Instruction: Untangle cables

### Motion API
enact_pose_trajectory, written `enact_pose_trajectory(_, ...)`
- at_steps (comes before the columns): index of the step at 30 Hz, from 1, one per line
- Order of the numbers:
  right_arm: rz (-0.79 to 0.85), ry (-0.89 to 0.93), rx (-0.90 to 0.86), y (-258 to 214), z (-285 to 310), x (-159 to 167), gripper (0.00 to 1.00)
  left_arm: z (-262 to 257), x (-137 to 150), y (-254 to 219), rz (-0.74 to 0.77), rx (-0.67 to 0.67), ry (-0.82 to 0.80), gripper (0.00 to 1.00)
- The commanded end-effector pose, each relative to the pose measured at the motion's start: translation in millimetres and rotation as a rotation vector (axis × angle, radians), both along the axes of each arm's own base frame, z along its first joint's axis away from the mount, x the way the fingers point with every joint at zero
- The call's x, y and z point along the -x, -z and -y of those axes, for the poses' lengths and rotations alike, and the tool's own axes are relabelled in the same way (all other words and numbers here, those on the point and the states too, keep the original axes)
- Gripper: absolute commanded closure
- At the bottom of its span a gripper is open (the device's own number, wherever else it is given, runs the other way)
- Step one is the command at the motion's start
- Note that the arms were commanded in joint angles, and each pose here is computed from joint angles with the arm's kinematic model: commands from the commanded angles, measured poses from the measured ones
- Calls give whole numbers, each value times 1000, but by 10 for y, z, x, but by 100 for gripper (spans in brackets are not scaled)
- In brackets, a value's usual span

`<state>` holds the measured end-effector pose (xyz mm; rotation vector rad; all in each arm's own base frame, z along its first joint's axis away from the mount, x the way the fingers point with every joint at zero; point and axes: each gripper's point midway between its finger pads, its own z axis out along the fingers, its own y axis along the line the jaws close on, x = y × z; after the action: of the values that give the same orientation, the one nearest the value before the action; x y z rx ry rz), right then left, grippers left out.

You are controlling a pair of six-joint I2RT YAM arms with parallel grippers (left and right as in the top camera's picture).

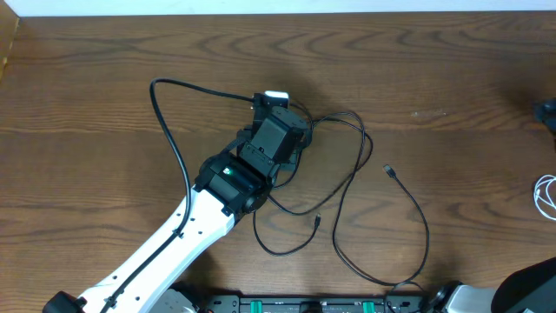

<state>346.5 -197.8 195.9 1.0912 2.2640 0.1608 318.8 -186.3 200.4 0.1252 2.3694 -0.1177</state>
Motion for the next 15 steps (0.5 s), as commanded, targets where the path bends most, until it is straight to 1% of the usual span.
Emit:
enact_pose_trajectory(1,14,-153,4,-52,-415,-216,7,-23,-1,50,-9,-17,-1,41)
enact_pose_trajectory(5,10,-280,1,-44,-895,-377,6,-25,-2,49,-9,-18,-1,35)
enact_pose_trajectory(6,9,-310,1,-41,-1012,-408,6,-26,-2,49,-9,-18,-1,32)
enact_pose_trajectory(8,7,-368,-1,-29,-1239,-455,6,-44,-10,44,-4,-25,-9,30)
enact_pose_trajectory(9,2,-423,-3,-9,-1457,-481,5,-96,-30,32,10,-46,-30,26)
enact_pose_trajectory(12,-13,-505,-12,52,-1802,-497,4,-205,-68,12,31,-81,-70,25)
enact_pose_trajectory(15,-39,-549,-24,139,-2071,-484,3,-303,-95,21,26,-93,-99,23)
